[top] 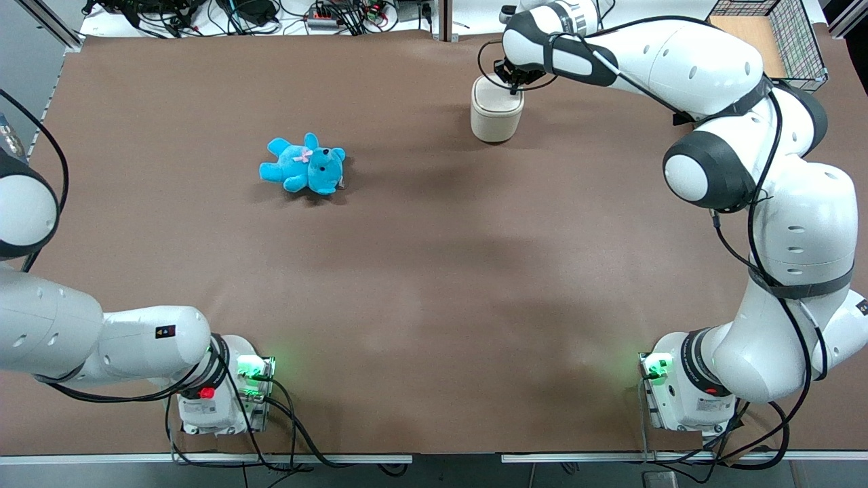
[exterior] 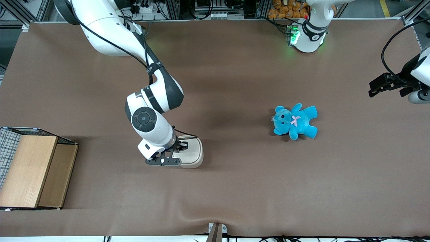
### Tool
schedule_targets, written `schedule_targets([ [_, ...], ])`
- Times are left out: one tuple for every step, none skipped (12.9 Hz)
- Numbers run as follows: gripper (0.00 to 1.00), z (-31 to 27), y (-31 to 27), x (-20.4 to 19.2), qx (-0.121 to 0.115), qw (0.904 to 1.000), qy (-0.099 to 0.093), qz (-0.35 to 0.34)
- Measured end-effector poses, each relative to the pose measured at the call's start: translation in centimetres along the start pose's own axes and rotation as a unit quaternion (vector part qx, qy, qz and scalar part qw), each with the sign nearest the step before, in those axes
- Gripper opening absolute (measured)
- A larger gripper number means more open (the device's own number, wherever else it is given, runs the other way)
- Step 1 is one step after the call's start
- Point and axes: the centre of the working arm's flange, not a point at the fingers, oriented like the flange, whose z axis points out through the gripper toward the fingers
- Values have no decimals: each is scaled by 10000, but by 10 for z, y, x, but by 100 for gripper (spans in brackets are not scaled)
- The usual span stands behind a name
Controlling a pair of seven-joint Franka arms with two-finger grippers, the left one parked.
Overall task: Open trash can with right arm
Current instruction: 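Lower the right gripper onto the lid's front edge and hook it, then lift the lid edge upward with the right gripper, flipping it open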
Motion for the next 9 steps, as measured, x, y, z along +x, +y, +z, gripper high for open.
schedule_targets([
  [1,0,0,0,0,10000,0,1],
  [1,0,0,0,1,10000,2,1],
  [1,-1,0,0,6,10000,6,3],
  [1,-2,0,1,13,10000,16,3],
  [1,-3,-1,1,13,10000,14,7],
  [1,-5,-1,1,8,10000,1,21],
  [1,-10,-2,2,-1,10000,-23,38],
  [1,-16,-3,2,-16,10000,-59,46],
  [1,-23,-5,3,-36,9999,-103,49],
])
